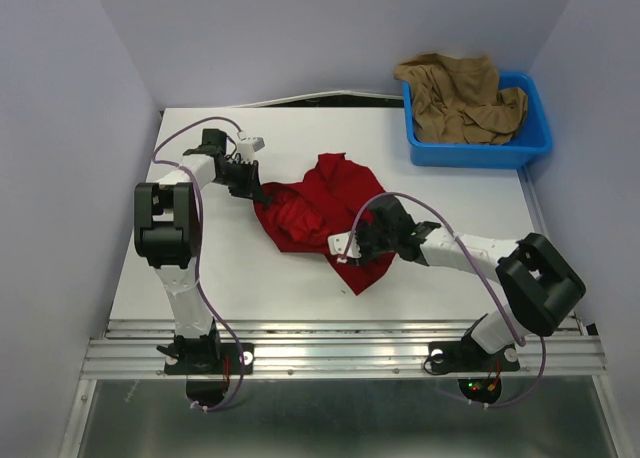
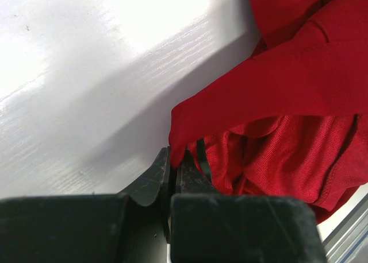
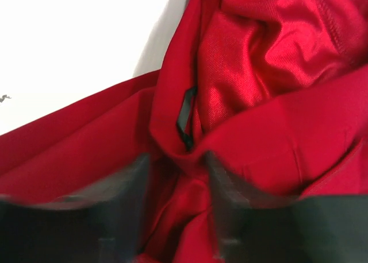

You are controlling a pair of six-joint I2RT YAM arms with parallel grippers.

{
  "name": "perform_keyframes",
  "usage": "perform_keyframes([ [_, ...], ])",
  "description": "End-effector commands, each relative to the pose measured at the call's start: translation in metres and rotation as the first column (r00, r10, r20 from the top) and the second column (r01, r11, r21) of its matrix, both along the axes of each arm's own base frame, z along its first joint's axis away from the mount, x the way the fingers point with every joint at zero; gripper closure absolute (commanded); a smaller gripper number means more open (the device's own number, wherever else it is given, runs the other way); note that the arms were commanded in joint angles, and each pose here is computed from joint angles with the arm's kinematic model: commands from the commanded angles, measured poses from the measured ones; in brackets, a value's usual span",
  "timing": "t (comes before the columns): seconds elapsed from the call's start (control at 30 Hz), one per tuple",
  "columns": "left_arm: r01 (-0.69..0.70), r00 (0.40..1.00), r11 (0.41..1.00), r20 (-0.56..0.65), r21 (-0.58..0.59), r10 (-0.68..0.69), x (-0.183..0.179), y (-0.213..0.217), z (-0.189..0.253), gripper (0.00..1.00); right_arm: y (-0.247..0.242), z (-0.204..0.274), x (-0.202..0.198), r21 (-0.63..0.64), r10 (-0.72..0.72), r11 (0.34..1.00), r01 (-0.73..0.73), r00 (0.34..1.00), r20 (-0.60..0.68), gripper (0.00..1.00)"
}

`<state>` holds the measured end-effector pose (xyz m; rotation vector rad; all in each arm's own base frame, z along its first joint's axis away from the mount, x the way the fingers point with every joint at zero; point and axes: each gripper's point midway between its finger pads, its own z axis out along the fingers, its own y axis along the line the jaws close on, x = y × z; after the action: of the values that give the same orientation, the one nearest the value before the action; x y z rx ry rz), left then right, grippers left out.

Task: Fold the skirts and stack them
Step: Flatten the skirt out

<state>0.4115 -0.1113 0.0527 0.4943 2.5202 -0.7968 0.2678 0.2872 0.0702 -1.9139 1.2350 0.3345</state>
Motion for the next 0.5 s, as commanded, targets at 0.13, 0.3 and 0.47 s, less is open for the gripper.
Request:
perform_keyframes([
  [0.13,0.025,0.998,1.000,0.051,-0.014,-0.024,-0.003,-0.002,0.018,1.00,0.019,0.044,0.012,0.123,-0.020,0.992,0.011,0.997,0.074,0.94],
  [0.3,0.016,0.998,1.000,0.062,-0.012,-0.015,-0.002,-0.001,0.023,1.00,0.019,0.074,0.020,0.188,-0.093,0.979,0.075,0.992,0.087,0.99],
  [0.47,-0.015,0.994,1.000,0.112,0.004,0.014,0.007,0.010,0.050,1.00,0.007,0.132,0.046,0.307,-0.242,0.930,0.204,0.966,0.091,0.99],
])
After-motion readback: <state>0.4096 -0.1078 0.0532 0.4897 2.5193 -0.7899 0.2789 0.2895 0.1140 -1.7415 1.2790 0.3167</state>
